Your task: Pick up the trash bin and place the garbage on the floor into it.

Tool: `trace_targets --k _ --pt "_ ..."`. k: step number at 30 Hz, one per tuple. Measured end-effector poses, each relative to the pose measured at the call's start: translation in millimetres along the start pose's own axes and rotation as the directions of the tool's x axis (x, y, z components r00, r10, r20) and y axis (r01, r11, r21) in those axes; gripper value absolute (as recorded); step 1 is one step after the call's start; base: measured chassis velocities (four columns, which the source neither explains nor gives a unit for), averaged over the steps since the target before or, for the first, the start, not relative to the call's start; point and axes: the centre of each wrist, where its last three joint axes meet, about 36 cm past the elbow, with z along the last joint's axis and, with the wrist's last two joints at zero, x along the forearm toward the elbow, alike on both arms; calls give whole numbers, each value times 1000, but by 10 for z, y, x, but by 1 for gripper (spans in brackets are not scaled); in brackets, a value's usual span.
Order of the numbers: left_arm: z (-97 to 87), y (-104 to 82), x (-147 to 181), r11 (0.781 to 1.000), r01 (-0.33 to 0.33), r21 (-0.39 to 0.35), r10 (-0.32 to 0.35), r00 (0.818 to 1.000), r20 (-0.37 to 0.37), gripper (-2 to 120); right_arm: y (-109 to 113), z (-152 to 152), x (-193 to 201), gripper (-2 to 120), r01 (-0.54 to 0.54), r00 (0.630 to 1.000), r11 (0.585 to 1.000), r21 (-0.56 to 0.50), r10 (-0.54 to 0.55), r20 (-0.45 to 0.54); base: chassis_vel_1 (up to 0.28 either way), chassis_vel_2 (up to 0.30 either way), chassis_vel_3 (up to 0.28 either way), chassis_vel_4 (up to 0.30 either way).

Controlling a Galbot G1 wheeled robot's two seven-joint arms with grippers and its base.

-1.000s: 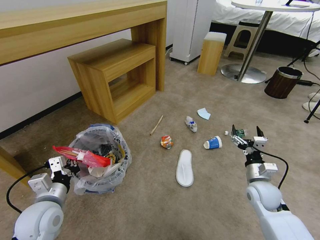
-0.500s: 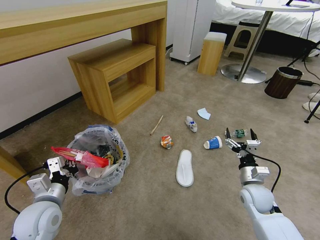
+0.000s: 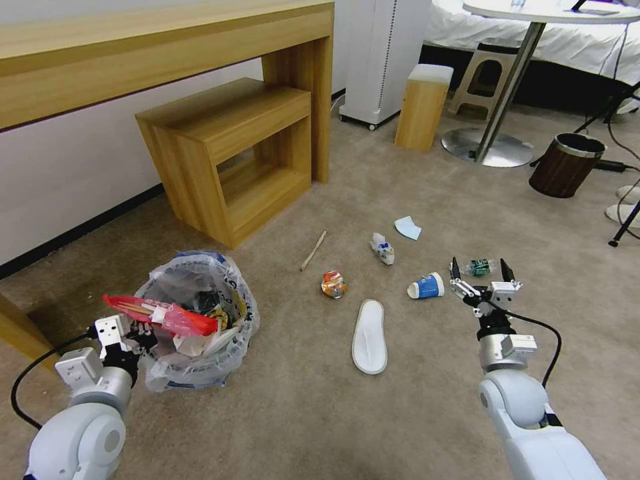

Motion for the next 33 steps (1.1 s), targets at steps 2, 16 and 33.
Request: trace_targets --k 2,16,33 --pt "2 -2 2 1000 0 1 0 1000 0 0 -1 2 0 100 0 1000 1000 0 0 0 -37 16 23 -18" --pt "1 3 9 1000 3 2 -3 1000 7 0 25 30 -12 100 -3 1000 1000 -3 3 4 -43 41 45 -43" --pt "19 1 15 1000 5 2 -5 1000 9 0 51 68 6 100 -4 1000 1000 -4 4 7 -16 12 13 -13"
